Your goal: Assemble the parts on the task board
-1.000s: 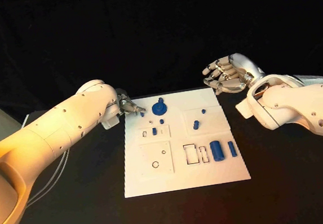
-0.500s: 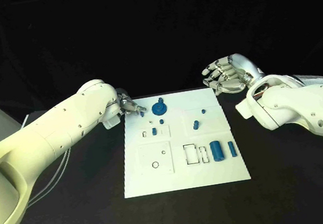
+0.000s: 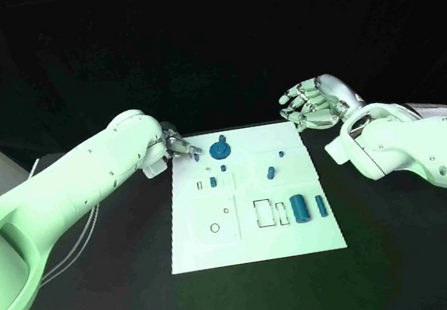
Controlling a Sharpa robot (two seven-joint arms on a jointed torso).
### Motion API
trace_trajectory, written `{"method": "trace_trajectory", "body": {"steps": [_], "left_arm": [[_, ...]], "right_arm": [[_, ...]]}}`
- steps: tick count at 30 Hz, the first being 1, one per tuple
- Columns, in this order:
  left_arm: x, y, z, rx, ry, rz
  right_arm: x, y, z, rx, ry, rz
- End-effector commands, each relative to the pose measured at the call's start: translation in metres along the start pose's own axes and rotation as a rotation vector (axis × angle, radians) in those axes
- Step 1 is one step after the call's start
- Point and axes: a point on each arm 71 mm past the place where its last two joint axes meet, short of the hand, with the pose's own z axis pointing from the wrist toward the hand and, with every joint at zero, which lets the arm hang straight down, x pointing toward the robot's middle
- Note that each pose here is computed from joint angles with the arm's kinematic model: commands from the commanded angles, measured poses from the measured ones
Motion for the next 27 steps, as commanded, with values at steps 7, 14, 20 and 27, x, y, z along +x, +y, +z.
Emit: {"method": "trace_trajectory", "body": {"steps": [7, 14, 20, 27], "left_arm": [[0.0, -0.0033, 0.0004, 0.018, 0.002, -0.016], [0.0012, -0.0047, 0.0008, 0.026, 0.012, -0.022], [0.0024, -0.0059, 0.0009, 0.032, 0.022, -0.021], [0.0028, -0.0061, 0.0008, 0.039, 0.028, -0.029]], "right_arm": [[0.0021, 0.0016, 0.0, -0.012, 0.017, -0.009], [0.0027, 0.0019, 0.0001, -0.012, 0.019, -0.009], [0.0031, 0.0022, 0.0001, -0.012, 0.02, -0.009], [0.0031, 0.0021, 0.0002, -0.012, 0.02, -0.009]]}}
